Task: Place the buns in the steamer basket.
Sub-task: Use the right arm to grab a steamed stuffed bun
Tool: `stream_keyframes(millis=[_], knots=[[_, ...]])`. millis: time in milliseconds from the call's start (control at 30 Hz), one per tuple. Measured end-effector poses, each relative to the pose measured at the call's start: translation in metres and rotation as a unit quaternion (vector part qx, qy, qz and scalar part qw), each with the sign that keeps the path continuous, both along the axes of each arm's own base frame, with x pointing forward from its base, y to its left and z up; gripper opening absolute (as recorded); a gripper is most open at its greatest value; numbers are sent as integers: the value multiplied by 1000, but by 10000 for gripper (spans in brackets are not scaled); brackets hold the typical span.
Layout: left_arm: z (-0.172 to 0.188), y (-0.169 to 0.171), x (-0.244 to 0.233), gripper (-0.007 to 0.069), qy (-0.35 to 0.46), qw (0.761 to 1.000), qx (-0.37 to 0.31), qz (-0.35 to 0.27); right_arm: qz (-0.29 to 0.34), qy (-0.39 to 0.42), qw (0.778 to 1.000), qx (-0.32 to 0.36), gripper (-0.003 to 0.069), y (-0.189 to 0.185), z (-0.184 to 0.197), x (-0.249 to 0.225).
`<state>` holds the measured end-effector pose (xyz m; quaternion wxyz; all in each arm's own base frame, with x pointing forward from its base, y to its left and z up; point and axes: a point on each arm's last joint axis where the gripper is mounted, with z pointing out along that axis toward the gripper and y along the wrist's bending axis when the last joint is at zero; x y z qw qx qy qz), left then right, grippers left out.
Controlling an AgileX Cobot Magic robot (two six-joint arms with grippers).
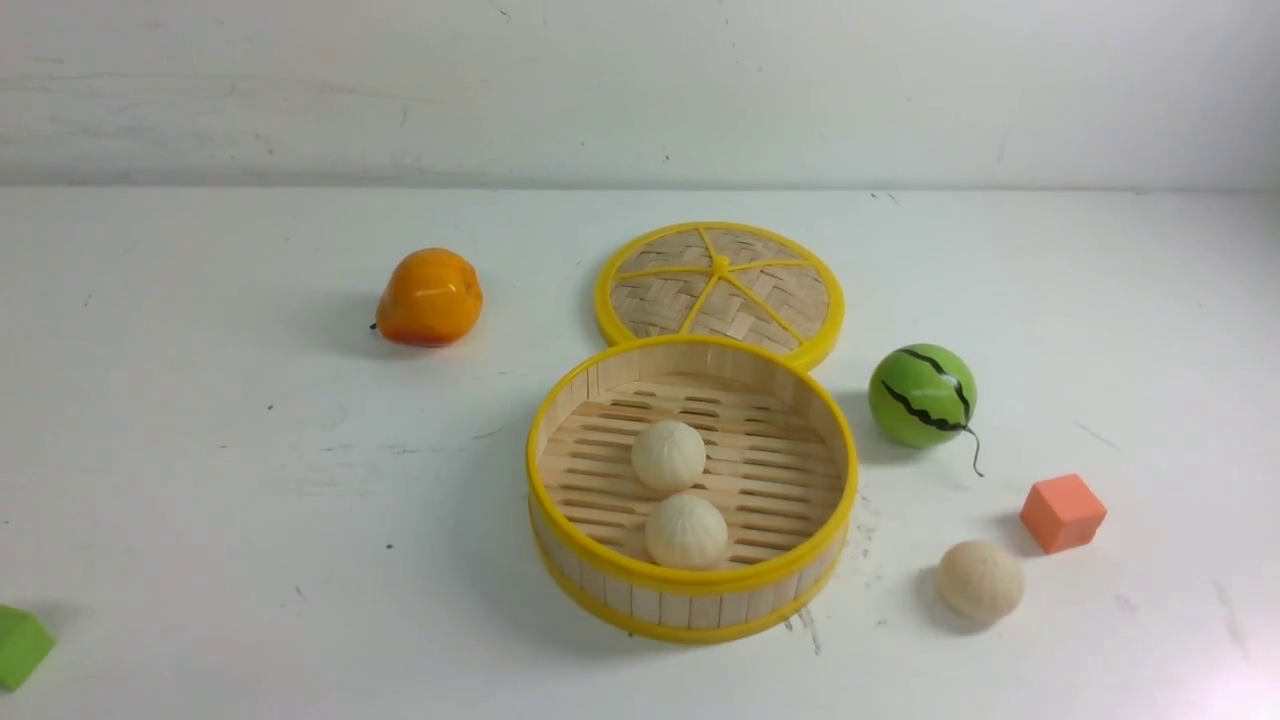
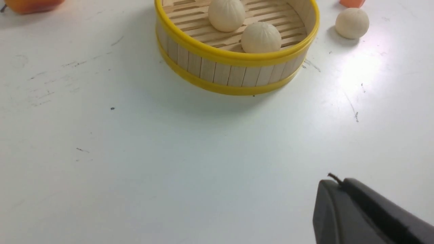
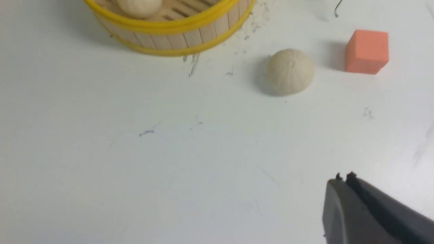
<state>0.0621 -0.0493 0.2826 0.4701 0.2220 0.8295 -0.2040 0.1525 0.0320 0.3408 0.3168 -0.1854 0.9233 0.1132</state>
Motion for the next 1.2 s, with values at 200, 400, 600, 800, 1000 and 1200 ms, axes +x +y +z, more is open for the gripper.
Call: stream_keyframes(millis=[200, 400, 600, 800, 1000, 1200], knots=[[-1, 1, 0, -13, 5, 1000, 8, 0, 22, 60, 997, -50, -7, 18, -16, 52], [-2, 1, 0, -13, 5, 1000, 8, 0, -9, 116, 989, -94, 64, 34, -54, 106], [-2, 1, 0, -13, 5, 1000, 9, 0, 0, 134, 986, -99, 371, 60, -97, 147], [-2, 1, -1, -13, 6, 1000, 10, 0, -24, 139, 986, -95, 592, 69, -132, 173], [-3, 1, -1, -13, 15, 1000, 17, -1, -38, 162, 979, -121, 539, 68, -161, 182], [-5, 2, -2, -13, 20, 1000, 21, -1, -41, 173, 976, -123, 260, 68, -158, 183]])
